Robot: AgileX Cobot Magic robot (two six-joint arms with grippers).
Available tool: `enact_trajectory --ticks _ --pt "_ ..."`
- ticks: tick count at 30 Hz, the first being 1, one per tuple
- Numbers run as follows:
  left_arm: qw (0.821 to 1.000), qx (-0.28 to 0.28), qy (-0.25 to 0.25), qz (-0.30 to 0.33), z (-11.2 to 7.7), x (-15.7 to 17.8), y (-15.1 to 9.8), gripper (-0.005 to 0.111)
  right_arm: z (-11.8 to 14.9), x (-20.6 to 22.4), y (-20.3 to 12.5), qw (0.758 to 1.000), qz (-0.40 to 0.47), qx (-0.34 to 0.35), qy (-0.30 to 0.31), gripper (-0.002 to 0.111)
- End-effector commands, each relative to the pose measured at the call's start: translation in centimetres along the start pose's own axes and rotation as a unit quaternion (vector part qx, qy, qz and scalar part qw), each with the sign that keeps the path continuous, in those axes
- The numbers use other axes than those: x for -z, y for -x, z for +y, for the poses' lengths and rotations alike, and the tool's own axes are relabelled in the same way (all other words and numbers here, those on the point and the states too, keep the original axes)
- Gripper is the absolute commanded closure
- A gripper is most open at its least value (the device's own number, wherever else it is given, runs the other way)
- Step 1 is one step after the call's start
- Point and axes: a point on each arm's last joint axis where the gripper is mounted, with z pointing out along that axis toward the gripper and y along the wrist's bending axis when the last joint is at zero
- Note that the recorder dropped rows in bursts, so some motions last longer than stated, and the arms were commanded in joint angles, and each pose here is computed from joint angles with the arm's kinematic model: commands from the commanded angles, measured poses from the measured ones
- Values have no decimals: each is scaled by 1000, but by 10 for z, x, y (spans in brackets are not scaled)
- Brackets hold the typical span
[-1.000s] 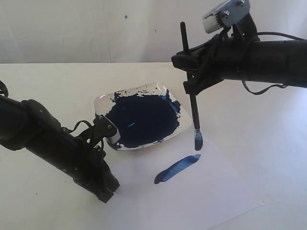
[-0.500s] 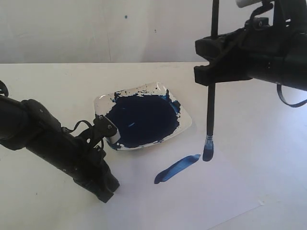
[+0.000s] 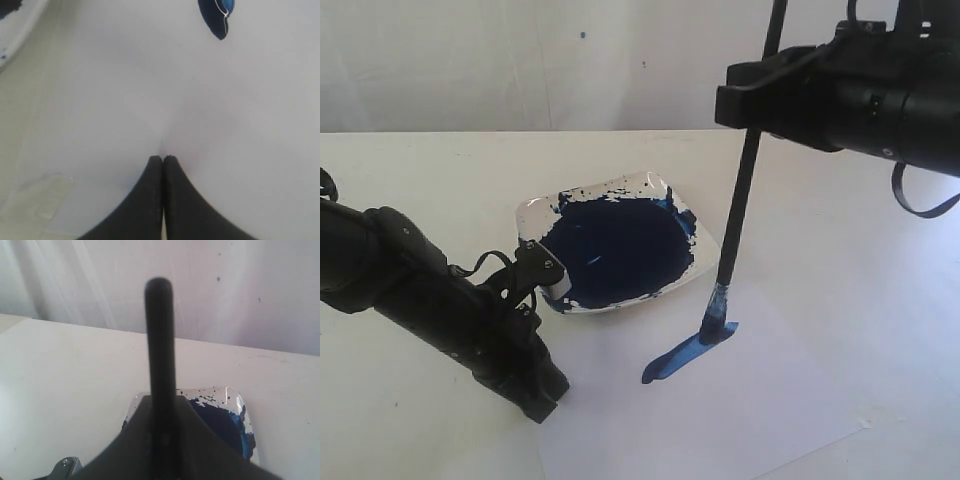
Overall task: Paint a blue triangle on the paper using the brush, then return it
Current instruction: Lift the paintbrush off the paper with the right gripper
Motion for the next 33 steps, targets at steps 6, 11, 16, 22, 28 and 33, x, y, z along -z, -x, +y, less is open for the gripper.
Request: enact_trajectory --ticks 6,11,16,22,28,33 --pt "1000 4 -19 7 -4 -3 -2 107 15 5 16 987 -35 143 64 108" --pt "1000 4 -17 7 -4 -3 -2 107 15 6 22 972 -46 223 51 108" --pt "1000 4 -17 7 -4 -3 -2 107 17 5 21 971 -49 223 66 108" --pt "1000 4 -17 7 -4 -3 -2 107 18 6 22 966 -52 244 69 108" --pt "1000 4 -17 7 -4 -3 -2 107 17 6 22 956 -54 280 65 108" --pt "1000 4 -17 7 -4 -3 -2 107 17 6 22 956 -54 280 64 108"
